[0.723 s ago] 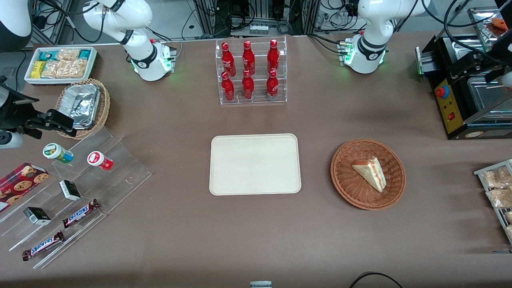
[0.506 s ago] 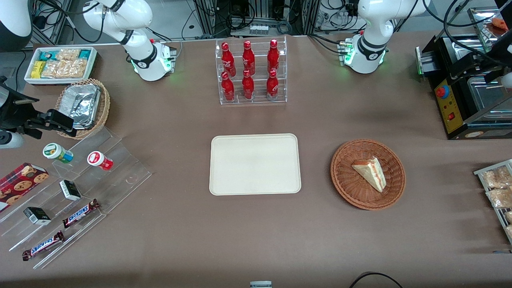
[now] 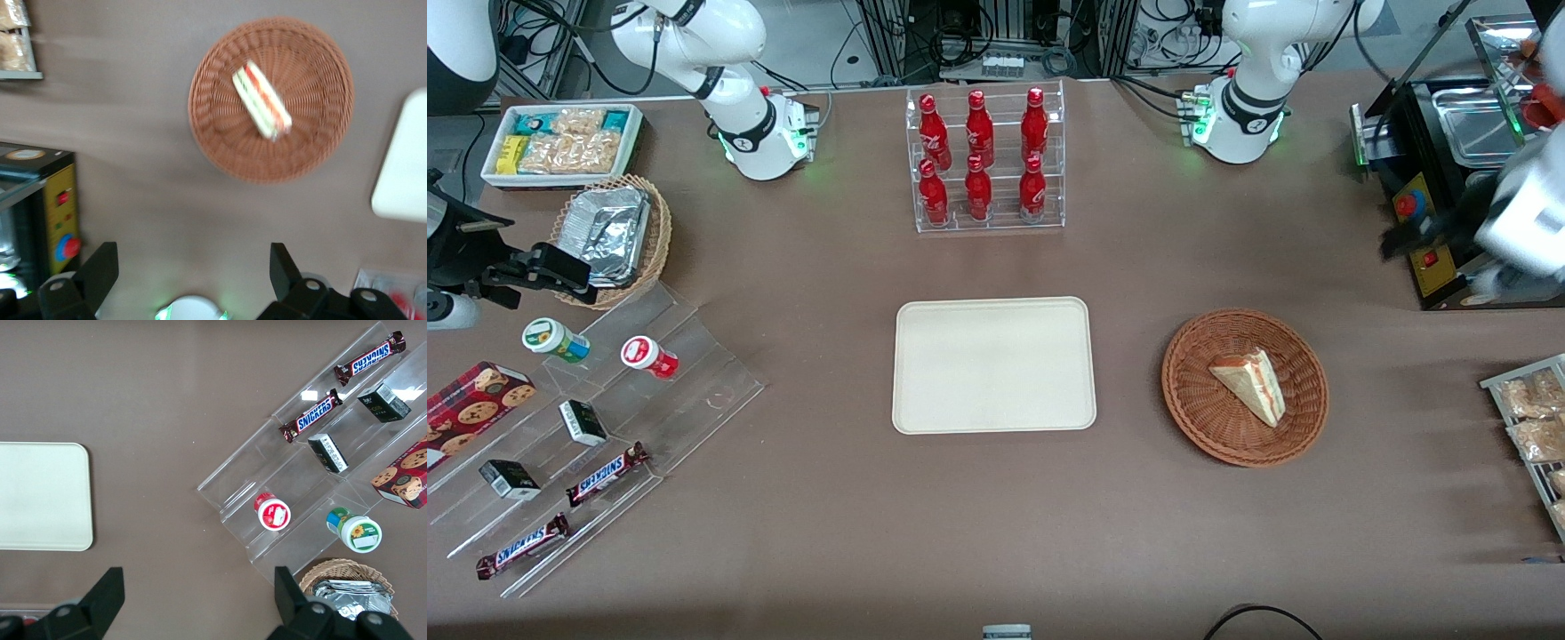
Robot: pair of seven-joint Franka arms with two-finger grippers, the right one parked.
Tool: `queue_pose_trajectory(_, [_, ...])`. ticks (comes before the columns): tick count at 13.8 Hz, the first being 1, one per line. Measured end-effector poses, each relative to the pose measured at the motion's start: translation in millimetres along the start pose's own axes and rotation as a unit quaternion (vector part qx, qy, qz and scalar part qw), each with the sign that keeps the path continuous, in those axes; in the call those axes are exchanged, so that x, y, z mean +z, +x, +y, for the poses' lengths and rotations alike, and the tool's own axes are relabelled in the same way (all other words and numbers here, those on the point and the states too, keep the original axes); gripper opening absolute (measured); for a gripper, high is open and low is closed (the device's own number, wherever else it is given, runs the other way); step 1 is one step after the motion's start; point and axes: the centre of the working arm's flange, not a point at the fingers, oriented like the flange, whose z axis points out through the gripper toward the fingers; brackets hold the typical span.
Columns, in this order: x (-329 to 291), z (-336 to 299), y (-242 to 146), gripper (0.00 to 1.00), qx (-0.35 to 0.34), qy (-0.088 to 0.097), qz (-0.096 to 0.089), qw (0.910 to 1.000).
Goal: Place sandwich from basket to tray
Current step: 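Move the left gripper down over the sandwich in the wicker basket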
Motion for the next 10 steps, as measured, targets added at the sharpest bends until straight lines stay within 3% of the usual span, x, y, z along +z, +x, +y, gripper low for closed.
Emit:
queue_pose_trajectory(3, [71.0,33.1,24.1,1.0,-0.081,-0.003,0.018,0.9966])
queue_pose_trajectory(6, [130.3,70.3,32.1,1.0,-0.16,-0.014,0.04,0.9862])
queue_pose_trajectory(10, [191.8,101.4,31.4,1.0,-0.199,-0.019,0.05,0.9786])
